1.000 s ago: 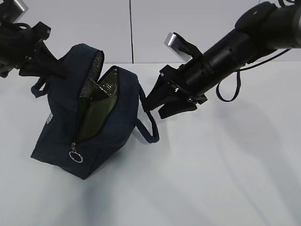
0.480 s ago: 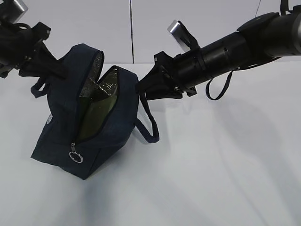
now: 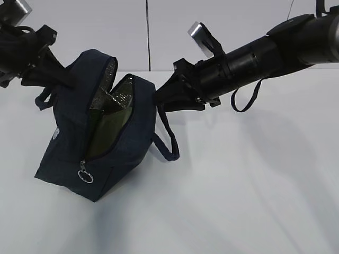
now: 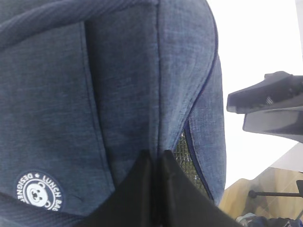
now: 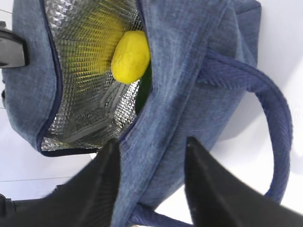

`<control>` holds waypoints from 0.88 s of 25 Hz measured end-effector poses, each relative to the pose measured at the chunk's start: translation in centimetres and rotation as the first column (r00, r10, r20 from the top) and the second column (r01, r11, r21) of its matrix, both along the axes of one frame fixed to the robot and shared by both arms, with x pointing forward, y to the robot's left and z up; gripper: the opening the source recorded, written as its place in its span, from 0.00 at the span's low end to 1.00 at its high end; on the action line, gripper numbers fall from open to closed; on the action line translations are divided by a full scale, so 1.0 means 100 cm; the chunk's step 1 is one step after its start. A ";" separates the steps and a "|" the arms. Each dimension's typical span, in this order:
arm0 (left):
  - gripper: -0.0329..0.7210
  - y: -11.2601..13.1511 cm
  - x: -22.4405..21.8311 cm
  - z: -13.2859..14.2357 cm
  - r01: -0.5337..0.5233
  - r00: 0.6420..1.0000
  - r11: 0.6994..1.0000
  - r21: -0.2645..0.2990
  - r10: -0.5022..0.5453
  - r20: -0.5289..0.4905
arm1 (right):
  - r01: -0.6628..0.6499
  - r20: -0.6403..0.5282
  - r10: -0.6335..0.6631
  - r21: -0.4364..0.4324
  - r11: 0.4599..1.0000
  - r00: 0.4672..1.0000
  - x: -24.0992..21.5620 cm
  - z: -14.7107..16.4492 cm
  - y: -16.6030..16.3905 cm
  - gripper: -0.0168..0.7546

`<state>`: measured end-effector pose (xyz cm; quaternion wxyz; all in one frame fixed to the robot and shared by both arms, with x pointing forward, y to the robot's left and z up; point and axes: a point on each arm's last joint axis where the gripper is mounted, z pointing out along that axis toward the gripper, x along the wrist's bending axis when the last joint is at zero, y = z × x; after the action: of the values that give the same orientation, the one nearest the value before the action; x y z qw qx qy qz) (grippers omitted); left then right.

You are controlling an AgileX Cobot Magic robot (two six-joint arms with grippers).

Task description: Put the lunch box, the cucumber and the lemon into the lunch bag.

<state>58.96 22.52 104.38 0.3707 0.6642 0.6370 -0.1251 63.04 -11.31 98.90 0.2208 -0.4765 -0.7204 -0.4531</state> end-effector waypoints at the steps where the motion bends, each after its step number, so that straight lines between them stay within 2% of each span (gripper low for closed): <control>1: 0.04 0.000 0.000 0.000 0.000 1.000 1.000 0.000 0.000 0.000 | 0.001 0.001 -0.001 0.004 1.000 1.000 0.000 0.000 0.000 0.48; 5: 0.04 0.000 0.000 0.000 0.000 1.000 1.000 0.000 0.000 0.000 | 0.001 0.001 -0.001 0.016 1.000 1.000 0.000 0.001 0.003 0.56; 15: 0.04 0.000 0.000 0.000 0.000 1.000 1.000 0.000 0.000 0.000 | 0.011 0.021 -0.012 0.002 1.000 1.000 -0.002 0.000 0.013 0.57; 22: 0.04 0.000 0.000 0.000 0.000 1.000 1.000 0.000 0.000 0.000 | -0.009 -0.081 0.011 0.026 1.000 0.997 0.000 -0.029 0.017 0.57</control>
<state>58.96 22.52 104.38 0.3706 0.6644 0.6369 -0.1250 63.09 -9.57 95.95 0.2583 -0.4880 -0.7072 -0.4415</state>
